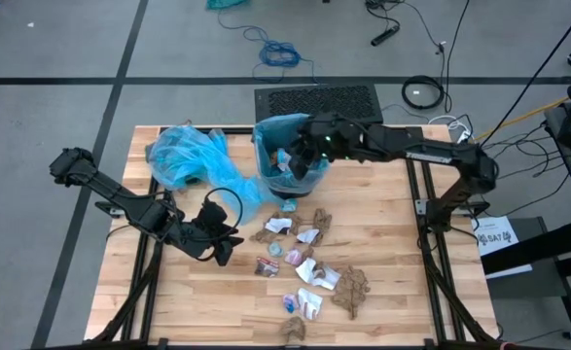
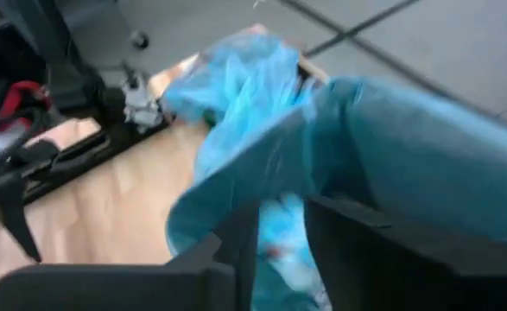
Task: Place trash/remove bag and relplace
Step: Put the blue crumpled plastic bag into the trash bin, then put the brown paper into the trash bin
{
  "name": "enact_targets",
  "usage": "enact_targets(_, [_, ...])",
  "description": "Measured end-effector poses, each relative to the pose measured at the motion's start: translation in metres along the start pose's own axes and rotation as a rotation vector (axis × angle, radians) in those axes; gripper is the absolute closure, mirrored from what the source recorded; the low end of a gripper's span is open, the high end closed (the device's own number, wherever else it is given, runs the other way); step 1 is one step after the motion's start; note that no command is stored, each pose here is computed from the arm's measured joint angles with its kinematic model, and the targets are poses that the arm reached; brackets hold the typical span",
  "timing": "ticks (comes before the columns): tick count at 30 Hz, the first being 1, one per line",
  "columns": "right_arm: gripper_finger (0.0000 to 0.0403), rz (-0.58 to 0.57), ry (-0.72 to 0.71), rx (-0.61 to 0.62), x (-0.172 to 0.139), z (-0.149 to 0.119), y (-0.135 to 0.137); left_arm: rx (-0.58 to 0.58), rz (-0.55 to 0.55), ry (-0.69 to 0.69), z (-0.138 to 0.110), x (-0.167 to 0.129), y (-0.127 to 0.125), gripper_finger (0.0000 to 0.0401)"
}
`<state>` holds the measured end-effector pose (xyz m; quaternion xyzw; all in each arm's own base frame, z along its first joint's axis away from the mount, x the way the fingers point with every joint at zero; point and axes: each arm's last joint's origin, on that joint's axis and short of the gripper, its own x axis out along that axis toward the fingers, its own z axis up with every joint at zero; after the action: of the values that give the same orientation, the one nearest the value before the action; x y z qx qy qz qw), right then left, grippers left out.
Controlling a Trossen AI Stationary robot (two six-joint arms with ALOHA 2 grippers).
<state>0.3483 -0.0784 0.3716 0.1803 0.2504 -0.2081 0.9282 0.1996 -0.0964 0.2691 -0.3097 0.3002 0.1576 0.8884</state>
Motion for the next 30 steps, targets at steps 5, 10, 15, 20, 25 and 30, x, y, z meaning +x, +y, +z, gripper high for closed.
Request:
enact_targets(5, [0.0274, 0.036, 0.049, -0.003, 0.006, 0.0, -0.01, -0.005, -0.001, 0.002, 0.0, 0.0, 0.0, 0.0224])
enact_targets(10, [0.0262, 0.028, 0.038, -0.061, 0.004, 0.002, -0.015, -0.005, -0.002, 0.004, 0.0, 0.0, 0.0, 0.0224])
enact_targets(15, [0.0261, 0.026, 0.037, -0.068, 0.004, 0.003, -0.016, 0.008, -0.001, 0.004, 0.0, 0.0, 0.0, 0.0224])
enact_targets(20, [0.0261, 0.026, 0.039, -0.085, 0.004, 0.003, -0.016, 0.077, -0.001, 0.004, 0.0, 0.0, 0.0, 0.0224])
enact_targets(25, [0.0261, 0.014, 0.077, -0.087, 0.004, -0.001, -0.017, 0.074, -0.001, 0.003, 0.0, 0.0, 0.0, 0.0224])
enact_targets(30, [0.0261, -0.002, 0.147, -0.091, -0.01, -0.007, -0.018, 0.074, -0.001, 0.002, 0.0, 0.0, 0.0, 0.0224])
